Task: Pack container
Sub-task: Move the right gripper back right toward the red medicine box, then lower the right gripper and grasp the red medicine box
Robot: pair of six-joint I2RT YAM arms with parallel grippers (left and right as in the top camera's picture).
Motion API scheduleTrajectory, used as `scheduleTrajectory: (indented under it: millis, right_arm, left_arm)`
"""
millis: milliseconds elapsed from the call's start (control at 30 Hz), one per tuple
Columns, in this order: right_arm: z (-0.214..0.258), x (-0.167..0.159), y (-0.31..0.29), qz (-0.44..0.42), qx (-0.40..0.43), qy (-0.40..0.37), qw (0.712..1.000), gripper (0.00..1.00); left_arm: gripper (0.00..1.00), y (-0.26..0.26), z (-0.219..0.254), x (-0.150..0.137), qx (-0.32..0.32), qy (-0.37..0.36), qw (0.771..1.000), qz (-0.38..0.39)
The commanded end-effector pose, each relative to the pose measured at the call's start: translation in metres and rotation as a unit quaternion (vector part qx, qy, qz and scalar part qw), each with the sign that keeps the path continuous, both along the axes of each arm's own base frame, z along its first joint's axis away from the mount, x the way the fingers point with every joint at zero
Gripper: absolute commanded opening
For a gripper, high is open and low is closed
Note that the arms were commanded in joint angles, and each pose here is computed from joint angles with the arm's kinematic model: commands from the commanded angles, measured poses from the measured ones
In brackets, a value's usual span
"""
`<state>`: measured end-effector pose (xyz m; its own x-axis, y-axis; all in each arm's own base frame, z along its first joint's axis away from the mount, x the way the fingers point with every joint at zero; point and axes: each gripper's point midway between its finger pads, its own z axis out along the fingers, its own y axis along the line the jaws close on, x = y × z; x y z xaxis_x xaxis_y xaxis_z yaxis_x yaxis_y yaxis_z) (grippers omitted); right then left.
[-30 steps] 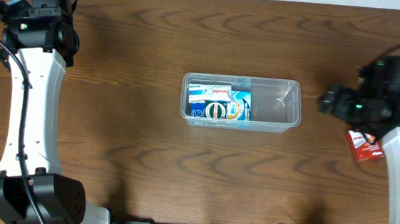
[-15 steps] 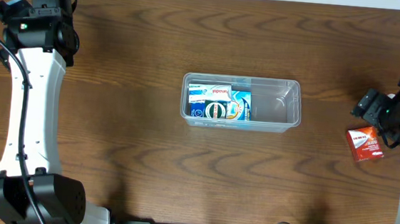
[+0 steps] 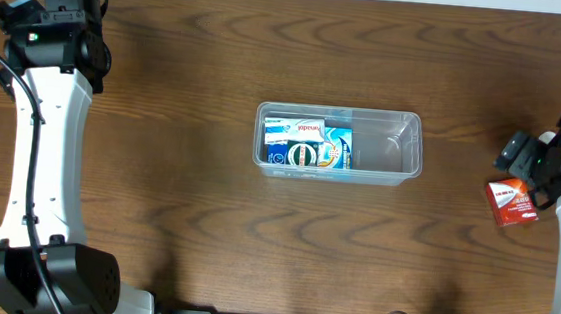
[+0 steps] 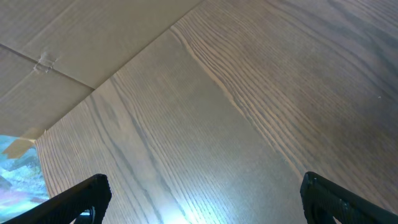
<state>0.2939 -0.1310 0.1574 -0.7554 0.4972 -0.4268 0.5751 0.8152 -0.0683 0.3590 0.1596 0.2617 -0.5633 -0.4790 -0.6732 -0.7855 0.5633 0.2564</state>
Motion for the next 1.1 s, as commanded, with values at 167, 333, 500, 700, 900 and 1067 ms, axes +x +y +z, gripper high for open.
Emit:
scheduleTrajectory:
  millis: [167, 333, 500, 700, 900, 1067]
  right_arm:
    - [-0.039, -0.032, -0.018, -0.169, -0.013, 0.013, 0.985, 0.99]
    - [-0.064, -0.035, -0.016, -0.221, 0.002, -0.009, 0.975, 0.99]
    - [-0.078, -0.025, -0.018, -0.222, 0.003, -0.045, 0.974, 0.99]
    - [-0.078, -0.018, -0.021, -0.222, 0.001, -0.066, 0.973, 0.99]
    - [-0.080, -0.013, -0.024, -0.240, 0.005, -0.089, 0.967, 0.99]
    - [-0.084, -0.018, -0.027, -0.262, 0.010, -0.091, 0.961, 0.99]
  left_arm:
    - [0.98, 0.002, 0.000, -0.001, 0.005, 0.003, 1.000, 0.002]
    - [0.98, 0.002, 0.000, -0.001, 0.005, 0.003, 1.000, 0.002]
    - [0.98, 0.002, 0.000, -0.001, 0.005, 0.003, 1.000, 0.002]
    - [0.98, 0.002, 0.000, -0.001, 0.005, 0.003, 1.000, 0.002]
    - [0.98, 0.002, 0.000, -0.001, 0.005, 0.003, 1.000, 0.002]
    - [0.98, 0.002, 0.000, -0.001, 0.005, 0.003, 1.000, 0.002]
